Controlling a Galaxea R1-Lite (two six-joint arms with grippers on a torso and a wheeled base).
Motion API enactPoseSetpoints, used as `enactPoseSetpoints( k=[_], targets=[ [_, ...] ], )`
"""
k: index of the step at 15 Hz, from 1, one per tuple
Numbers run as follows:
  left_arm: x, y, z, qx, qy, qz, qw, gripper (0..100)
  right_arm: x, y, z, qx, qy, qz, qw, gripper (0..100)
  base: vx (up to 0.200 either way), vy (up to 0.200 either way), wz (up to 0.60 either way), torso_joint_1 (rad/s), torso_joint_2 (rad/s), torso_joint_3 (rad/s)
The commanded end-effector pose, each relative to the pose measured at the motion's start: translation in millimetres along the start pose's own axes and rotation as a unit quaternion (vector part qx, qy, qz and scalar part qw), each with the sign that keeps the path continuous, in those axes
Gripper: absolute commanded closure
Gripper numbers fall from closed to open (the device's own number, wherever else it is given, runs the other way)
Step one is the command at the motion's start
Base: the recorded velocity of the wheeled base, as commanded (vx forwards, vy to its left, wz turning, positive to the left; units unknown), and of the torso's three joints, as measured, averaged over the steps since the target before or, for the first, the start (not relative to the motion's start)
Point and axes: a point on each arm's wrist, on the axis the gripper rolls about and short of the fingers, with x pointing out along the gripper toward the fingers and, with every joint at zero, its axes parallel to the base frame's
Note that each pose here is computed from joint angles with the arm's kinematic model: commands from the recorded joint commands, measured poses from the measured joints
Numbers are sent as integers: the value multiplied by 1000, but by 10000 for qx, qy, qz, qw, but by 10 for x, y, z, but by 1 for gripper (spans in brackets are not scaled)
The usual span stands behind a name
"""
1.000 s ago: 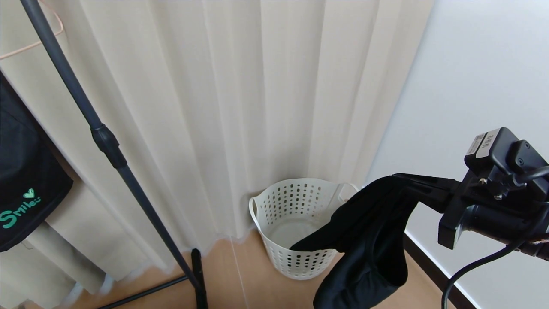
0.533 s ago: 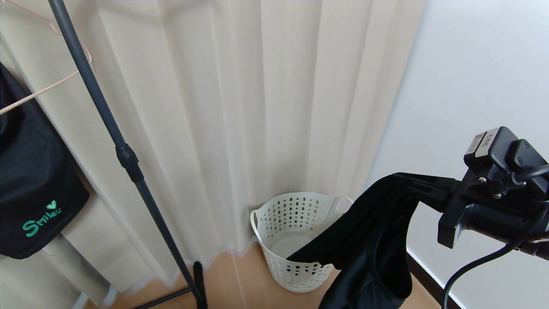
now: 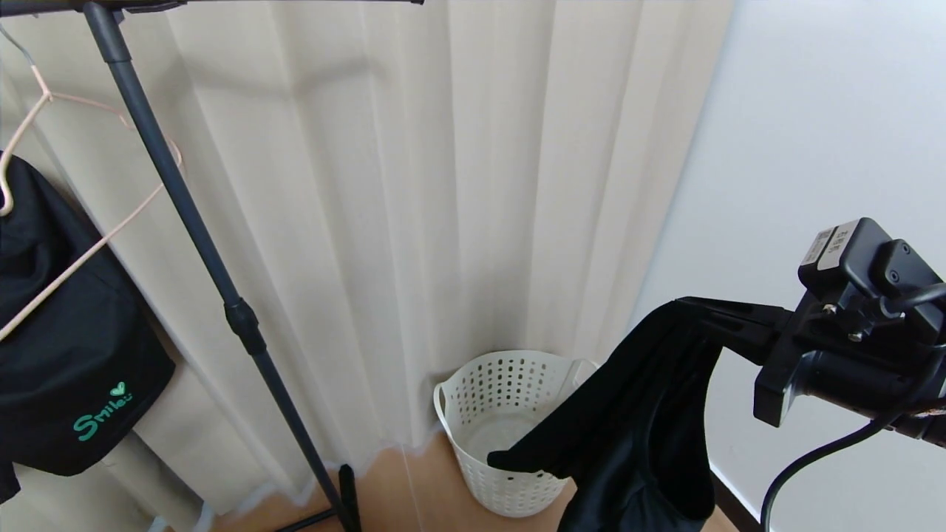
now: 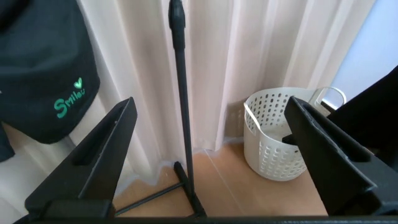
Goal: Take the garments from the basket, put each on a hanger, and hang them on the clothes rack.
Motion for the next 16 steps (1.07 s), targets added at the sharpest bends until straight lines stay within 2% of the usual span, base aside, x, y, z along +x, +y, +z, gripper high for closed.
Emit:
enactPoseSetpoints(
  k=[1,8,16],
  targets=[
    [1,0,1,1,4,5,10000,0,5,3,-5,-6,8,14,10000,100,0,0,0,149,-481,-334],
    [0,0,1,2,-3,5,10000,0,8,4,-8,3,15,17,10000,100,0,0,0,181,-500,-328],
    [1,0,1,1,4,5,10000,0,8,6,-13,4,33,16,10000,100,0,0,0,234,-560,-332]
  ],
)
